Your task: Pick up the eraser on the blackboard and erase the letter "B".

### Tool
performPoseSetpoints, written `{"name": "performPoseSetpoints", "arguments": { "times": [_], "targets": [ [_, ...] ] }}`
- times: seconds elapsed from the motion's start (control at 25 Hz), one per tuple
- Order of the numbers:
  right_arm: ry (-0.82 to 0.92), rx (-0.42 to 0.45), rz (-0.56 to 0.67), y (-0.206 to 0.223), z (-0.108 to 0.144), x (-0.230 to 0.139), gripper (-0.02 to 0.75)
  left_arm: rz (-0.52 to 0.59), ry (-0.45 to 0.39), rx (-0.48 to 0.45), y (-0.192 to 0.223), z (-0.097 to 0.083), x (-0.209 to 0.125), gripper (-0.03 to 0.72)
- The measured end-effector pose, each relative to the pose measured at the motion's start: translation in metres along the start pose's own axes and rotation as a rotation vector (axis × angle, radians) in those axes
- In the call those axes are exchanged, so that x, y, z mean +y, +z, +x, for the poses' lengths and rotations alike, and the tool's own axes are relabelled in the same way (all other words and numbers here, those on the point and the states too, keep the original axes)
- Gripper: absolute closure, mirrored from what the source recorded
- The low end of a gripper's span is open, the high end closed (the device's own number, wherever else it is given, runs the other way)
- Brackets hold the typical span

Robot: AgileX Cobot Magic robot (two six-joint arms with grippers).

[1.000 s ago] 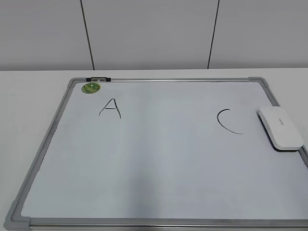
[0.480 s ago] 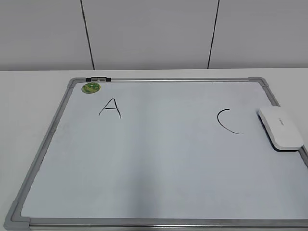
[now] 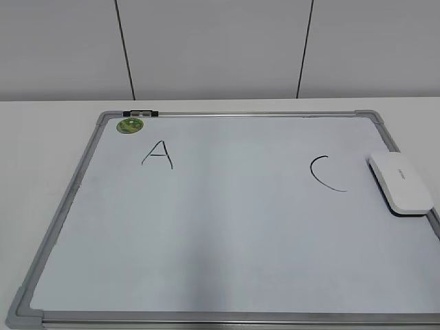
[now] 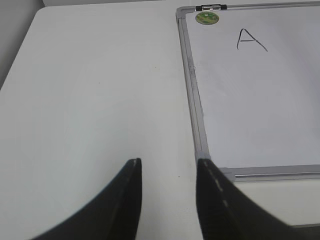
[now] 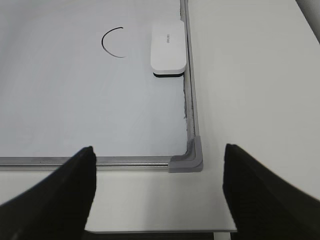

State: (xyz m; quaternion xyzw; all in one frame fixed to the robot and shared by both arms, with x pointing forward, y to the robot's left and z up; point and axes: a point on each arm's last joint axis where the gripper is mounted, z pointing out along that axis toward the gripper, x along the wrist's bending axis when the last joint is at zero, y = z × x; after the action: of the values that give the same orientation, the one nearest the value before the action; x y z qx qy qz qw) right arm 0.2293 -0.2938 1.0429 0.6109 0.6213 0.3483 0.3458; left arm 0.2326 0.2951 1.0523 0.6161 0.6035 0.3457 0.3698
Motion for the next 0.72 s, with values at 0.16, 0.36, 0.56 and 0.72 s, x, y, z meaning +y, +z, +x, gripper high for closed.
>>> {"name": "performPoseSetpoints", "arguments": {
  "times": [0.16, 0.36, 0.56, 0.72],
  "targets": [
    [0.000, 0.000, 0.000, 0.0000, 0.0000, 0.0000, 0.151, 0.000, 0.000, 0.000, 0.0000, 0.0000, 0.0000, 0.424],
    [0.000, 0.000, 0.000, 0.0000, 0.0000, 0.0000, 0.151, 0.000, 0.000, 0.000, 0.0000, 0.0000, 0.0000, 0.424],
    [0.000, 0.000, 0.000, 0.0000, 0.0000, 0.0000, 0.151, 0.000, 0.000, 0.000, 0.0000, 0.0000, 0.0000, 0.424],
    [0.000, 0.000, 0.000, 0.0000, 0.0000, 0.0000, 0.151, 0.000, 0.000, 0.000, 0.0000, 0.0000, 0.0000, 0.424]
  ]
}}
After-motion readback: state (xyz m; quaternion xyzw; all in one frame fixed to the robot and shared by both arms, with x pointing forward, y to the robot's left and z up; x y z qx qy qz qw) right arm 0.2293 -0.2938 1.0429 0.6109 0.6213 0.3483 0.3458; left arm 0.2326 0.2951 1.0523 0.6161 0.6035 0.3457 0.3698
